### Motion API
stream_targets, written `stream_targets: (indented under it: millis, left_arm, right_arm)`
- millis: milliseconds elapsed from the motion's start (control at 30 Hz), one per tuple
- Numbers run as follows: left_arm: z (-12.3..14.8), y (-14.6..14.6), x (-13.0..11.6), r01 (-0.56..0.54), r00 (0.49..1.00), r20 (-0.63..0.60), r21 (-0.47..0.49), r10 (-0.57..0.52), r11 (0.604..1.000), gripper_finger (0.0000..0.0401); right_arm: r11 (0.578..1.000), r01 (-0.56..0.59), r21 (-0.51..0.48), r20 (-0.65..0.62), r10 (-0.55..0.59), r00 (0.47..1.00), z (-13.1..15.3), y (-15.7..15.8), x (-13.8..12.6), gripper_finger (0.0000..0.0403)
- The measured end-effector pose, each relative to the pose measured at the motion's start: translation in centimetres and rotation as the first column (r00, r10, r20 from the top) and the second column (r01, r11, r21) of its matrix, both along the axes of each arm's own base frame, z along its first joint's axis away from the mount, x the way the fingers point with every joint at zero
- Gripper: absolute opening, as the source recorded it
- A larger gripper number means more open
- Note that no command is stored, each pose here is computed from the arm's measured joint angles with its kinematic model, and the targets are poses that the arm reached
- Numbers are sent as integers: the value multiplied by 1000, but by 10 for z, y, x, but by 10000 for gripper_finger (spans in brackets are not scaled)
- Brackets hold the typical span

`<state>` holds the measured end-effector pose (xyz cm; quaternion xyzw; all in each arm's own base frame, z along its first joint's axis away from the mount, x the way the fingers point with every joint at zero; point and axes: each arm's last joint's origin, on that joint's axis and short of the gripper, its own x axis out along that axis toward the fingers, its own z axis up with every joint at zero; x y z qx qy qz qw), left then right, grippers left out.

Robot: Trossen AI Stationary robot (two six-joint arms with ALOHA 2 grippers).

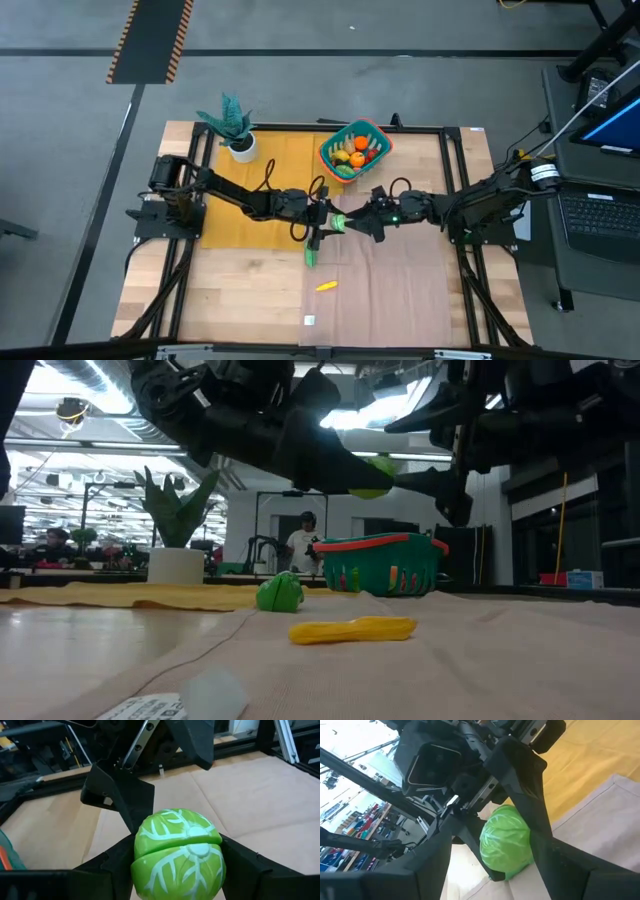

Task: Pick and placing Produce into tupperware
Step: Put the cabbage into the basket

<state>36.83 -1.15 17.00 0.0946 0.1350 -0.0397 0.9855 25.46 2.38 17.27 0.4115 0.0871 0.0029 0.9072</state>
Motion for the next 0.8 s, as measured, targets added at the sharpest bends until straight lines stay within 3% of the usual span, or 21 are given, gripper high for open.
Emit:
stream_targets:
  millis: [633,800]
  left_arm:
    - [-4,-3,-1,5,999,-38,5,-5,1000,218]
    - [11,-7,-7,16,999,-41,9,-15,1000,218]
  right_arm:
    - [1000,-11,18,-21,11,1000,-11,1,5,271]
    - [1000,-20,1,6,20,1000,-8,1,6,271]
